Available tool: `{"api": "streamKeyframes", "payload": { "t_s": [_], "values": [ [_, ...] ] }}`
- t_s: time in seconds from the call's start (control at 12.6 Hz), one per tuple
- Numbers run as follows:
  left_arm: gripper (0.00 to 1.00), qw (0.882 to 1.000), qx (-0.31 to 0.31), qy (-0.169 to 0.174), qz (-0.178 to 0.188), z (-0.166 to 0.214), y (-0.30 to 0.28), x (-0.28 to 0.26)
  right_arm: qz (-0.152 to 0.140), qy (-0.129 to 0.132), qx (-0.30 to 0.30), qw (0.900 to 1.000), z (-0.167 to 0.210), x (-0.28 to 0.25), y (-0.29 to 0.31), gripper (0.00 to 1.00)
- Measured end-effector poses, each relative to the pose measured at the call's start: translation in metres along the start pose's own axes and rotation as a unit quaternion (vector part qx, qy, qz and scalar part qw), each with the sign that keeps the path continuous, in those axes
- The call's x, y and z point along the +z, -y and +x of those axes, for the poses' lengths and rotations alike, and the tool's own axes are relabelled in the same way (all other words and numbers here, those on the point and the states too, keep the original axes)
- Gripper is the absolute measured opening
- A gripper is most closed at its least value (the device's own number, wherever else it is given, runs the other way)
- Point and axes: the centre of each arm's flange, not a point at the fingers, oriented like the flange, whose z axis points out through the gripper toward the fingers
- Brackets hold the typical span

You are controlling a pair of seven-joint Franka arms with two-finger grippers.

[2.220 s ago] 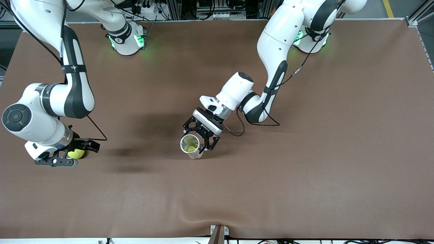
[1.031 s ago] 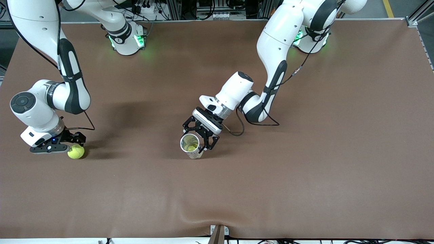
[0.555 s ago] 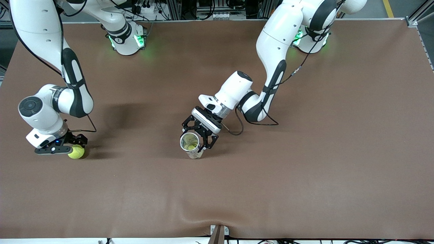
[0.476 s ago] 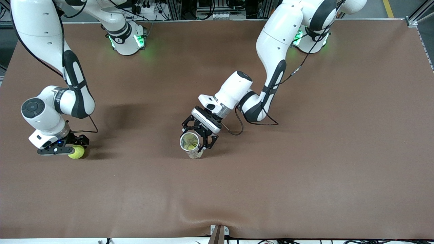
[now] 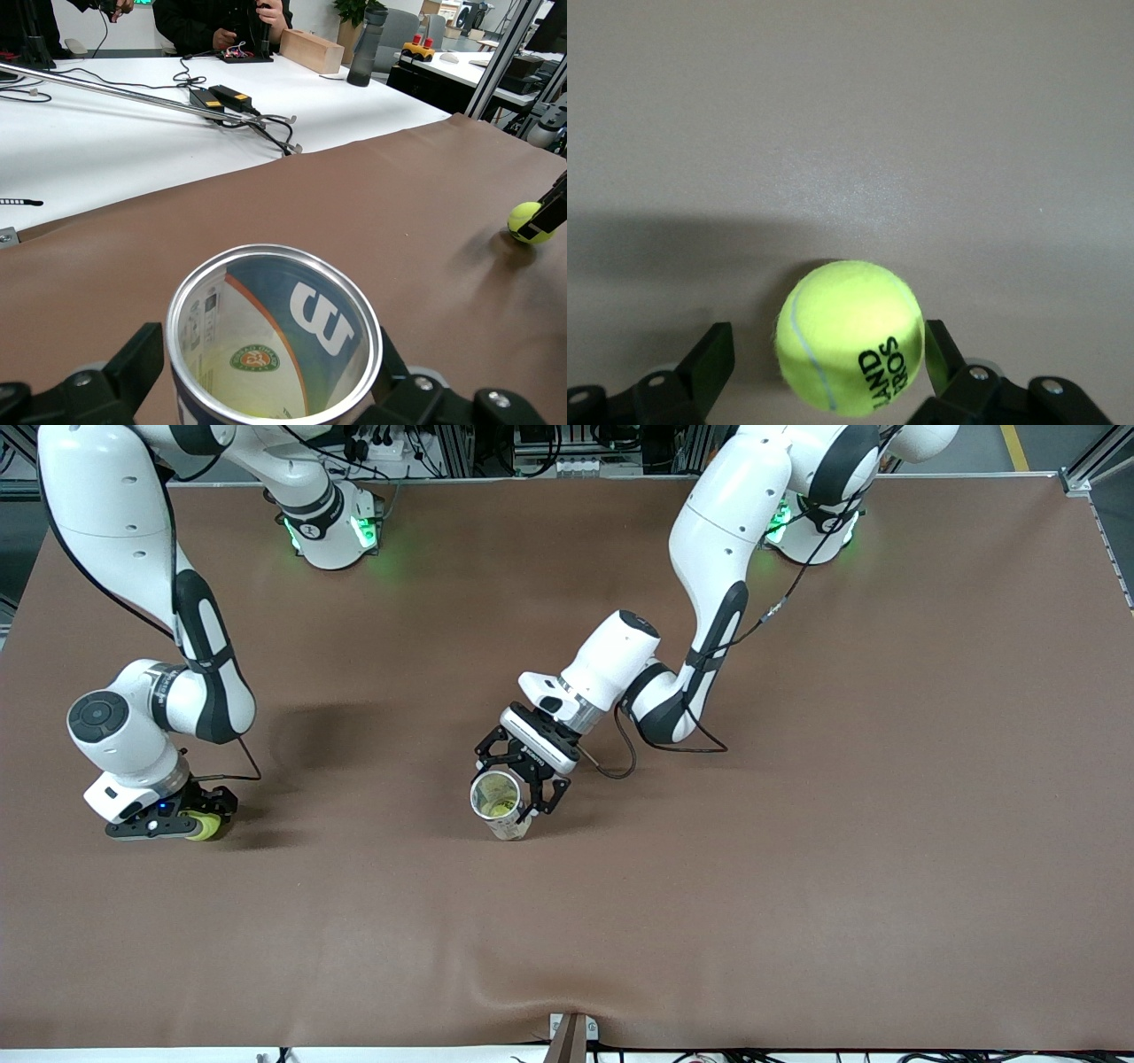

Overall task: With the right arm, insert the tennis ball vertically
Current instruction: 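Carry the second ball over the can opening with the right gripper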

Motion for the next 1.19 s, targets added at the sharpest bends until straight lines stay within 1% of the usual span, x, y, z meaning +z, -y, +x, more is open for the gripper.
{"api": "streamKeyframes", "payload": {
  "t_s": [0.08,0.16,0.24,0.32,0.4,0.63,0.71,0.79,0.95,1.11,1.19],
  "values": [
    [1.0,1.0,0.0,0.0,0.0,0.0,0.0,0.0,-0.002,-0.004,0.0,1.0,0.0,0.001,0.0,0.9],
    [1.0,1.0,0.0,0.0,0.0,0.0,0.0,0.0,-0.004,-0.008,-0.001,1.0,0.001,0.001,0.0,0.9],
    [1.0,1.0,0.0,0.0,0.0,0.0,0.0,0.0,-0.006,-0.01,-0.003,1.0,0.001,0.002,0.0,0.81],
    [1.0,1.0,0.0,0.0,0.0,0.0,0.0,0.0,-0.006,-0.012,-0.005,1.0,0.002,0.002,-0.001,0.68],
    [1.0,1.0,0.0,0.0,0.0,0.0,0.0,0.0,-0.007,-0.014,-0.006,1.0,0.003,0.001,-0.001,0.65],
    [1.0,1.0,0.0,0.0,0.0,0.0,0.0,0.0,-0.006,-0.018,-0.007,1.0,0.007,-0.002,0.001,0.65],
    [1.0,1.0,0.0,0.0,0.0,0.0,0.0,0.0,0.001,-0.021,-0.004,1.0,0.013,-0.009,0.005,0.65],
    [1.0,1.0,0.0,0.0,0.0,0.0,0.0,0.0,0.019,-0.017,0.01,1.0,0.023,-0.021,0.013,0.65],
    [1.0,1.0,0.0,0.0,0.0,0.0,0.0,0.0,0.073,0.004,0.042,0.996,0.054,-0.068,0.041,0.65],
    [1.0,1.0,0.0,0.0,0.0,0.0,0.0,0.0,0.111,0.027,0.103,0.988,0.084,-0.13,0.08,0.65],
    [1.0,1.0,0.0,-0.001,0.0,0.001,0.0,0.0,0.125,0.039,0.141,0.981,0.096,-0.16,0.104,0.65]
  ]
}}
